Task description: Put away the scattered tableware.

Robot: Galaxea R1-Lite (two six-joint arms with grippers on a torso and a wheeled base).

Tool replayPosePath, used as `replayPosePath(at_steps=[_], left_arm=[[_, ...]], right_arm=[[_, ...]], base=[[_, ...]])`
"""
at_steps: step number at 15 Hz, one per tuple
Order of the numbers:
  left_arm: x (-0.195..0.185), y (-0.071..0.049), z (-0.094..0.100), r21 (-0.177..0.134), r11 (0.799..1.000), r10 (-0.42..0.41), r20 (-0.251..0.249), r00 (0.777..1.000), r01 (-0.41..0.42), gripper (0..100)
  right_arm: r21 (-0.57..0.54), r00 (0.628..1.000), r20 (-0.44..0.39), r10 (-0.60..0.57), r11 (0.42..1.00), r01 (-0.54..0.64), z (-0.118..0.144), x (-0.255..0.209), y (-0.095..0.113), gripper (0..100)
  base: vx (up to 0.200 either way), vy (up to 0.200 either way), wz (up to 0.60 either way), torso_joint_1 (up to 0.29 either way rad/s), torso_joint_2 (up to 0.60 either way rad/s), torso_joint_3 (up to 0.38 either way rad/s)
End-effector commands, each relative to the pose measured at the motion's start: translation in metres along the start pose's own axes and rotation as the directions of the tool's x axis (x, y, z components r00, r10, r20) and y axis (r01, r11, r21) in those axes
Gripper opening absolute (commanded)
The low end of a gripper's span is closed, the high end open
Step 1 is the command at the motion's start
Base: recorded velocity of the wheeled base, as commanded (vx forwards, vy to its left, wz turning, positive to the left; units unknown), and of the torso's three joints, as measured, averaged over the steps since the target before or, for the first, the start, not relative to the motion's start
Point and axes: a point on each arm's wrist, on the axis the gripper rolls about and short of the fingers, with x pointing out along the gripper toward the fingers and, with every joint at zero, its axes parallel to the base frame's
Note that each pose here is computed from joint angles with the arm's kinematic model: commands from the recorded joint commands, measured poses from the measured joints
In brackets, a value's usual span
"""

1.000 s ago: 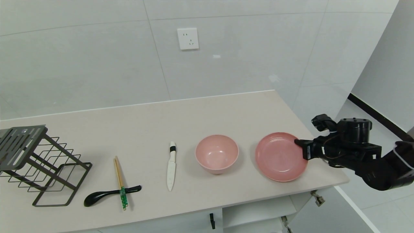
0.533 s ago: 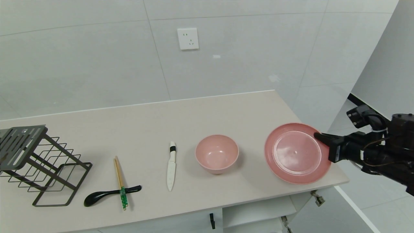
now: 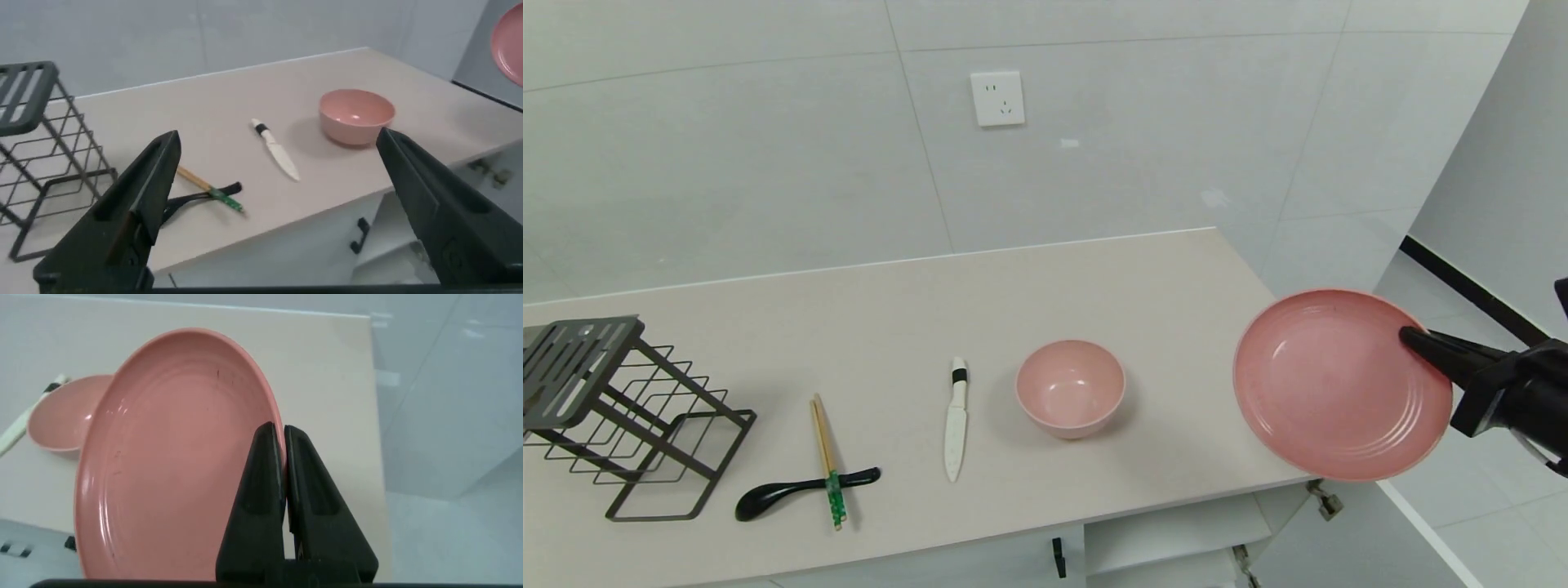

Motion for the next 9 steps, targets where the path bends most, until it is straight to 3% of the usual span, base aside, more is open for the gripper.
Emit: replayPosePath(at_steps=[1,2,5,9], left_arm=[[0.023,0.004,0.037,-0.026,0.998,-0.064,-0.075,0.995,0.062,100],[0.045,0.009,0.06,-0.053,0.994,-0.097,-0.119,0.988,0.091,100],[0.091,0.019,0.072,-0.102,0.986,-0.153,-0.212,0.965,0.134,100],[0.131,0.022,0.073,-0.1,0.969,-0.242,-0.17,0.955,0.228,100]], right_arm=[[-0.01,0.998,0.034,-0.05,0.999,0.05,0.004,-0.016,-0.005,0],[-0.01,0.998,0.028,-0.052,0.999,0.053,-0.001,-0.026,-0.003,0],[-0.012,1.0,-0.01,-0.019,1.0,0.019,-0.016,-0.045,0.004,0],[-0.047,0.999,0.05,0.01,0.999,-0.007,-0.011,-0.058,0.009,0]], base=[[0.0,0.0,0.0,0.0,0.0,0.0],[0.0,0.0,0.0,0.0,0.0,0.0],[0.0,0.0,0.0,0.0,0.0,0.0],[0.0,0.0,0.0,0.0,0.0,0.0]])
